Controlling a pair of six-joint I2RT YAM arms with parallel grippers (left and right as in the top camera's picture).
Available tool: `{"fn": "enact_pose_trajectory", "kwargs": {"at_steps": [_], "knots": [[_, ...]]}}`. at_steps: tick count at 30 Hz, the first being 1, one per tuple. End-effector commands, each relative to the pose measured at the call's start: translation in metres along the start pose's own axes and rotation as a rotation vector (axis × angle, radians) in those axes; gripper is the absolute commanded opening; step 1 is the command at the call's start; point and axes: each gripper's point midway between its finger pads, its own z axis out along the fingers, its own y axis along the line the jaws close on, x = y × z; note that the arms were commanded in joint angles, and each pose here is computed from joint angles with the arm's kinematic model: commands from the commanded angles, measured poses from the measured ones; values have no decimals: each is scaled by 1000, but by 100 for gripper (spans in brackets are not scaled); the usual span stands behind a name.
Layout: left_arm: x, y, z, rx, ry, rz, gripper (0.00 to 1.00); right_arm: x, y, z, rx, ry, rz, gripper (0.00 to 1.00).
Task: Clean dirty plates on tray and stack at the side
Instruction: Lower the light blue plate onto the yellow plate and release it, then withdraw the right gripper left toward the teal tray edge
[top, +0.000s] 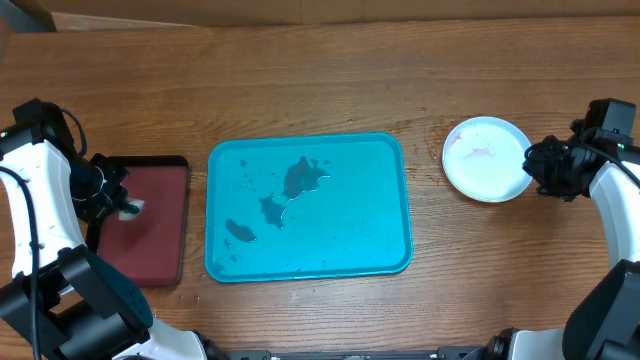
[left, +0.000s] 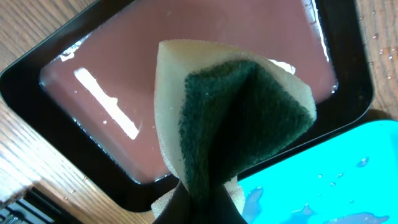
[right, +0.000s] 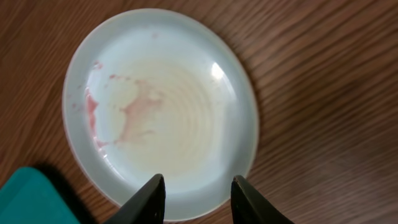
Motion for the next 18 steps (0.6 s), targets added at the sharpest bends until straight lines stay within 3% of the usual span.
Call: {"fn": "enact_pose_trajectory", "kwargs": {"at_steps": [1,18], "knots": [[-3,-4,0,20,-20,41,4,21,35,-3,-158,86,-22,38],[1,-1,80,49,-54,57,6,105,140,5,-281,185,-371,45]]}}
